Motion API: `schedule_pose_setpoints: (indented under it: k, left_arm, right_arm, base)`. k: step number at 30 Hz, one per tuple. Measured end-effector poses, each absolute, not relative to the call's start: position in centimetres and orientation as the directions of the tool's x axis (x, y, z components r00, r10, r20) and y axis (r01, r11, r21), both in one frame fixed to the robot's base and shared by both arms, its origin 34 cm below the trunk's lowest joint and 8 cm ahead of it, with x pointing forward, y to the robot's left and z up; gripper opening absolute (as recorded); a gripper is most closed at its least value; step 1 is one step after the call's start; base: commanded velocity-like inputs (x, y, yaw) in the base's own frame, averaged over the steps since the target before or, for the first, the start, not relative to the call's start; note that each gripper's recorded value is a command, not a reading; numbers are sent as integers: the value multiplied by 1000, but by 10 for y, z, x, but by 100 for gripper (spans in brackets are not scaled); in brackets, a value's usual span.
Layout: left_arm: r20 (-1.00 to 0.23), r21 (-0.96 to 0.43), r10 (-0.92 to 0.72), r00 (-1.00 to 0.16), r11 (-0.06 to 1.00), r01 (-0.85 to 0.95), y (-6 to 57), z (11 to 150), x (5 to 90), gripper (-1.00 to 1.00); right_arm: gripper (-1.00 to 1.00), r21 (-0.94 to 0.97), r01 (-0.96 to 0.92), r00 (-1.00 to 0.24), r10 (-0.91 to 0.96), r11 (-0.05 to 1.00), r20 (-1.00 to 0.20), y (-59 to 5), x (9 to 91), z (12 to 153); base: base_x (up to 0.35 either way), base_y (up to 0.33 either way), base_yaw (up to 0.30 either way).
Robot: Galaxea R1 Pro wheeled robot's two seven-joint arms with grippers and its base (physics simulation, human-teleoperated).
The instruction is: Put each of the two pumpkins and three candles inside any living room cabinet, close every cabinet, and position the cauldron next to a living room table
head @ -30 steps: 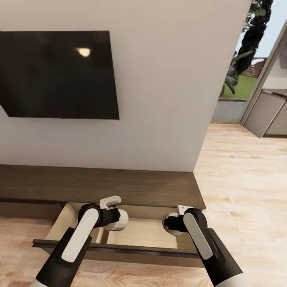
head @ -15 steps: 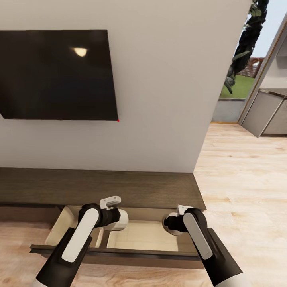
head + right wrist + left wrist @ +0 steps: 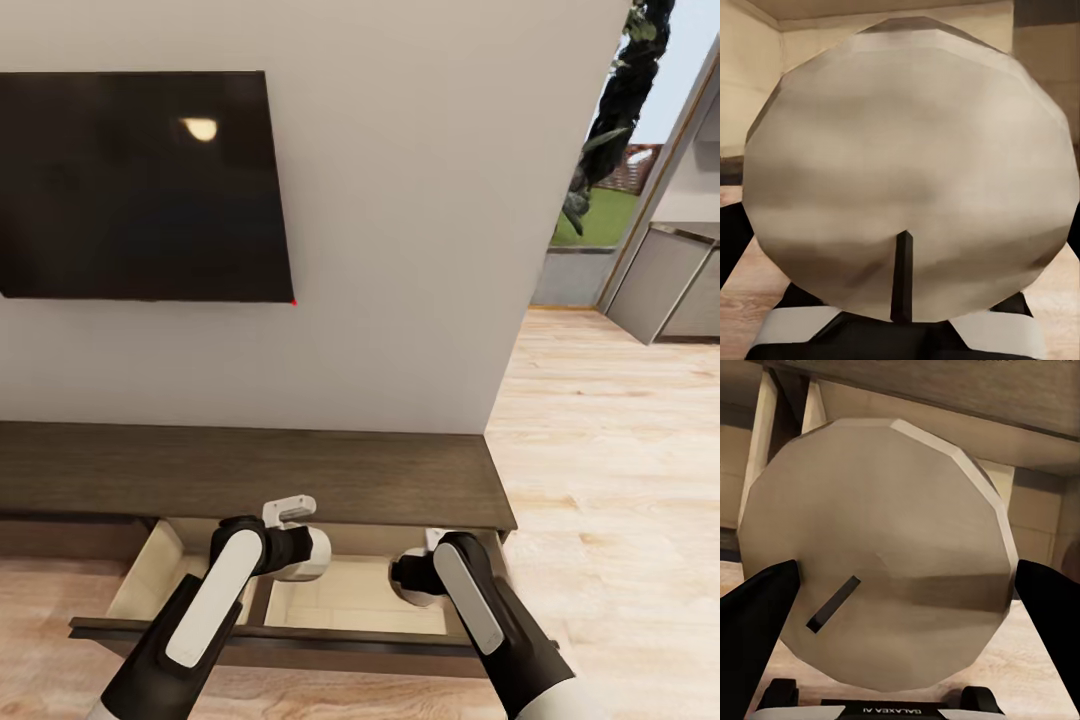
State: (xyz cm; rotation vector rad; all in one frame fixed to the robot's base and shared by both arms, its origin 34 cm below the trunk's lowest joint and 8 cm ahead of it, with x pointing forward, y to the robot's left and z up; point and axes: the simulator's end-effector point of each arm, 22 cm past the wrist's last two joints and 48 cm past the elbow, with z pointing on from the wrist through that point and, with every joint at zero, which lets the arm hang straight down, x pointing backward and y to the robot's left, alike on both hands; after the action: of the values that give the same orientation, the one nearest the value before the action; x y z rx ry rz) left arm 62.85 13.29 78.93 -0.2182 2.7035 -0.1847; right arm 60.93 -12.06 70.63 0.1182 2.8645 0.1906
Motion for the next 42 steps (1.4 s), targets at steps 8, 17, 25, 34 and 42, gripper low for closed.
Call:
schedule_pose_setpoints:
  k: [8,17,25,34,42]
  left_arm:
    - [-410,-166,-200,-890,976,-143,134,779,632,-100]
    - [-430,-139,-189,-883,980,-142,138,765,635,-100]
    - [-428,-102,-175,-887,984,-145,118,738,630,-100]
    - [-442,-89,-181,-879,983,-158,115,721,631,-100]
    - [-472,-61,-192,-860,981,-185,109,701,632,-100]
  right_arm:
    - [-100,128,58,-963,89,990,-254,-116,614,691]
    - [-100,132,68,-958,102,989,-270,-116,618,678]
    - [-100,134,51,-942,92,990,-323,-103,625,668]
    - [-100,127,15,-924,62,992,-378,-85,627,656]
    - [-100,120,3,-924,49,993,-380,-83,625,643]
  base:
    - [0,0,0]
    - [0,0,0]
    - [0,0,0]
    - [0,0,0]
    - [0,0,0]
